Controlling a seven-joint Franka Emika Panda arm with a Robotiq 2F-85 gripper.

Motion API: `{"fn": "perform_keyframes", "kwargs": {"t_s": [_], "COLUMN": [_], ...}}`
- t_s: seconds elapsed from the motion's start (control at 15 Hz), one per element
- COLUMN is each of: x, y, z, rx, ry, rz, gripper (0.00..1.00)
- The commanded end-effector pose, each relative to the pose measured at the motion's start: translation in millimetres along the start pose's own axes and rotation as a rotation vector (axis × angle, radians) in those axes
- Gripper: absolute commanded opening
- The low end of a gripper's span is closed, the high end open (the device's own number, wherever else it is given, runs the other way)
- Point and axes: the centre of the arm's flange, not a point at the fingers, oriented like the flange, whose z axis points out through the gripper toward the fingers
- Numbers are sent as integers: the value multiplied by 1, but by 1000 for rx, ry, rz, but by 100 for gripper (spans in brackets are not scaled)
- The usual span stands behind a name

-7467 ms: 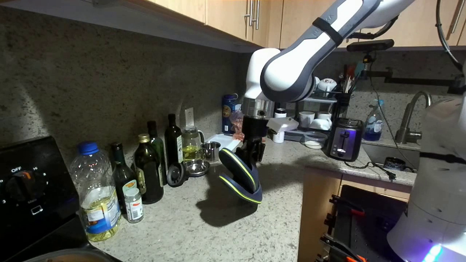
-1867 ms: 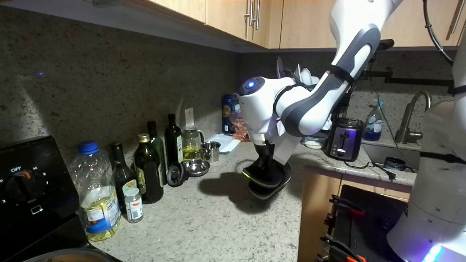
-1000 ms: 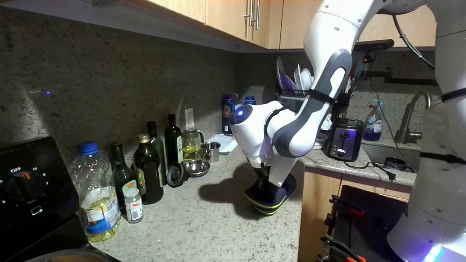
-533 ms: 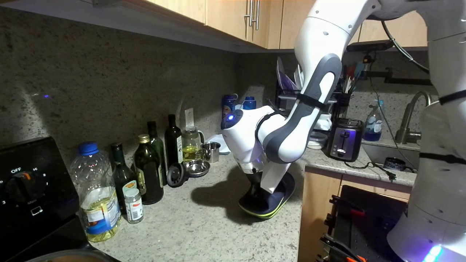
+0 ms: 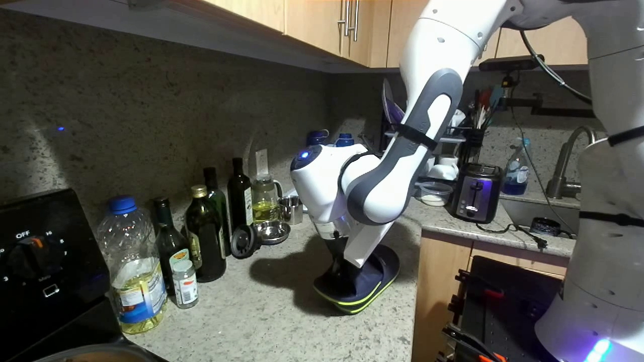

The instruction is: Separate the slippers on the counter

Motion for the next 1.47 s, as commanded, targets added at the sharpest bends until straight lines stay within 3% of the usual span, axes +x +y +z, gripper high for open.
{"fn": "perform_keyframes", "kwargs": {"t_s": [0.0, 1.07, 1.13, 1.4], "x": [6, -38, -36, -38], "y": [-21, -92, -88, -91], "z": [-14, -65, -55, -57], "rx": [75, 272, 227, 239], "ry": [-15, -44, -51, -50], "rz": [-16, -289, -265, -279], "gripper": [0, 0, 0, 0]}}
